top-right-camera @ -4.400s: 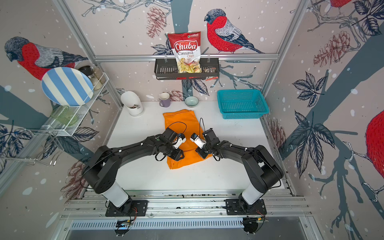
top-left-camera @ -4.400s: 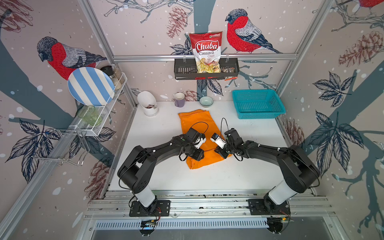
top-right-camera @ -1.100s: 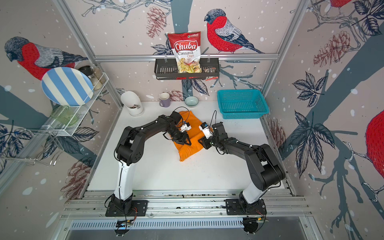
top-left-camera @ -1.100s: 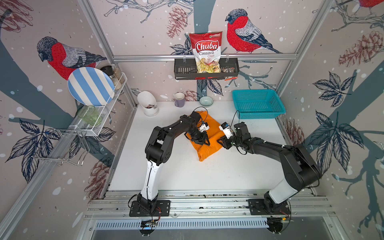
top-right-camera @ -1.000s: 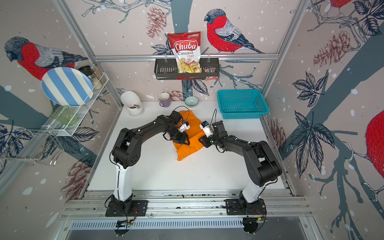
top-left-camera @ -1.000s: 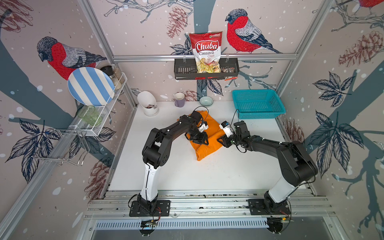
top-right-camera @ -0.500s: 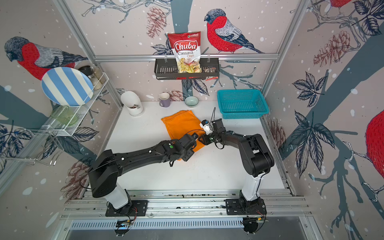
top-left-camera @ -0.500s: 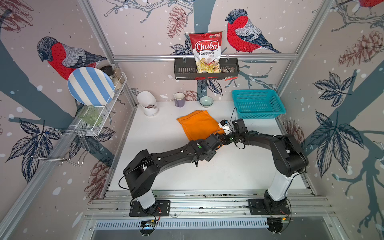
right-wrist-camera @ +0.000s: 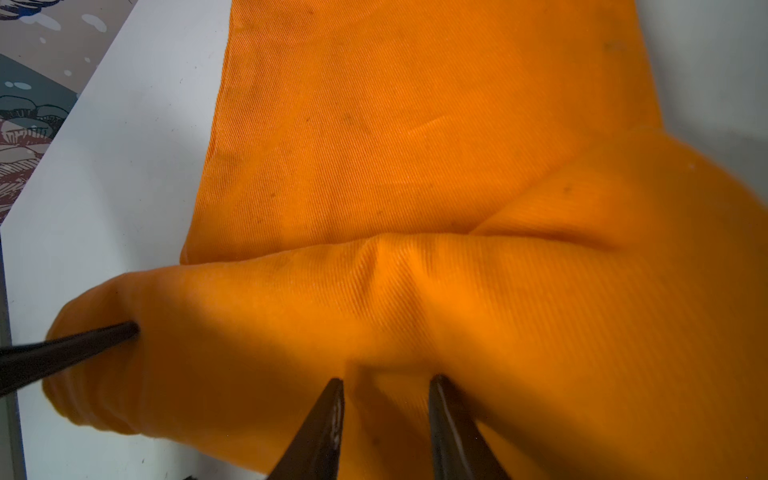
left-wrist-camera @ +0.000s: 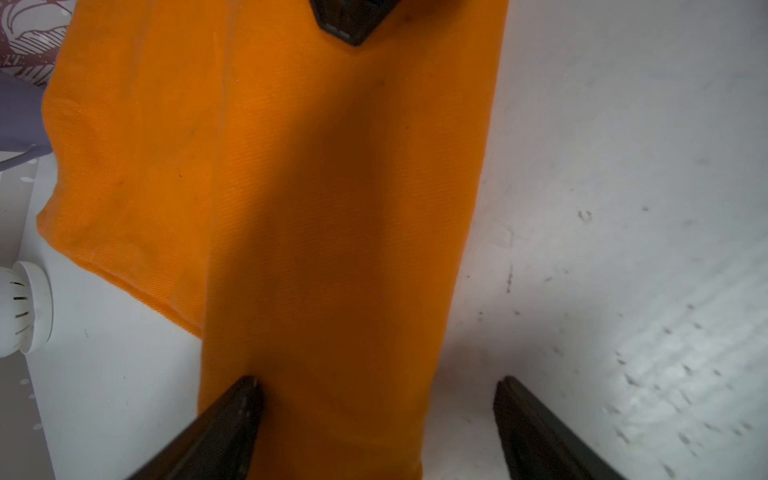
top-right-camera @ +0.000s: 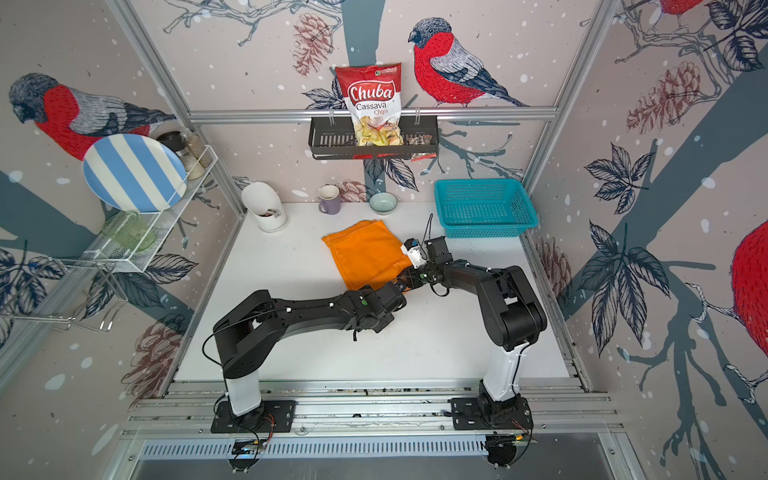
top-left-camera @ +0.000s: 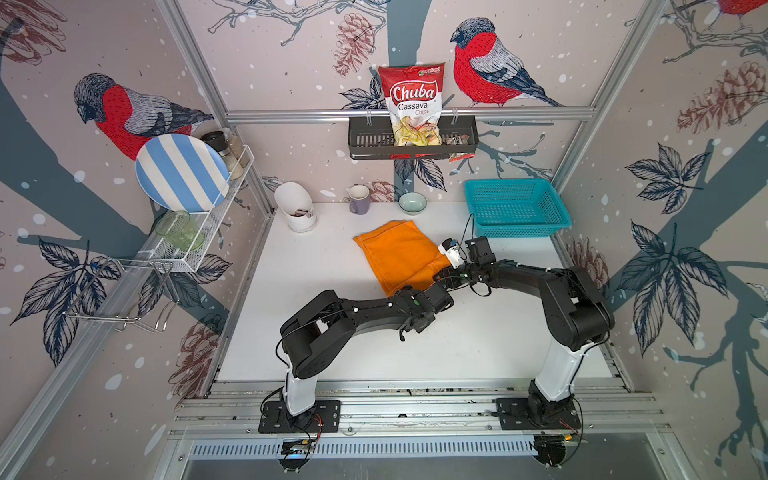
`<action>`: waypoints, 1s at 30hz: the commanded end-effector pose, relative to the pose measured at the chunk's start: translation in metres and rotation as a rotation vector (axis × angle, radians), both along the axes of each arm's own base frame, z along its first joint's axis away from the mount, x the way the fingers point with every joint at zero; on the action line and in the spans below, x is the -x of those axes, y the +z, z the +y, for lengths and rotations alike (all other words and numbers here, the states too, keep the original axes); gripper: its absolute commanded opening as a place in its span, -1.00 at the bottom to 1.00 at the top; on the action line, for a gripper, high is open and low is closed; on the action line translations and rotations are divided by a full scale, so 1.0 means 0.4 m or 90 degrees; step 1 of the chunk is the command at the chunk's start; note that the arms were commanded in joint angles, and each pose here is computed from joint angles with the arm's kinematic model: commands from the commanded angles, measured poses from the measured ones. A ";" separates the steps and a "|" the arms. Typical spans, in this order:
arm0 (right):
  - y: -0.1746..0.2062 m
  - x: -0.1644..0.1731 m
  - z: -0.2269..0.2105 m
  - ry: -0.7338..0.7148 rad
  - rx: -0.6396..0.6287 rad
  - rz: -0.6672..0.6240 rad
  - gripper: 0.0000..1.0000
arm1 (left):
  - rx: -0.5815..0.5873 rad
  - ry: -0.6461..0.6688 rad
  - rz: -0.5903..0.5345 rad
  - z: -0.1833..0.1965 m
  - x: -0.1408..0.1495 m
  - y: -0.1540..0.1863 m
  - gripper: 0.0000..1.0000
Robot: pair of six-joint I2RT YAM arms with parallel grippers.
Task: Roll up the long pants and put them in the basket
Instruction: Roll the long pant at the center of the board.
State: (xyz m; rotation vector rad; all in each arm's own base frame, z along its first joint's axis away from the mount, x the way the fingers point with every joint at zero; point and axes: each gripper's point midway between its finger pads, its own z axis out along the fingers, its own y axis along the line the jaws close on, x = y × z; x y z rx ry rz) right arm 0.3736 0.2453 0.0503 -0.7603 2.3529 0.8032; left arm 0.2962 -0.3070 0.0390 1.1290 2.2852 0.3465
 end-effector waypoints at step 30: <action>0.369 0.182 -0.131 -0.080 -0.100 -0.187 -0.11 | 0.665 -0.005 0.776 -0.184 0.211 0.190 -1.00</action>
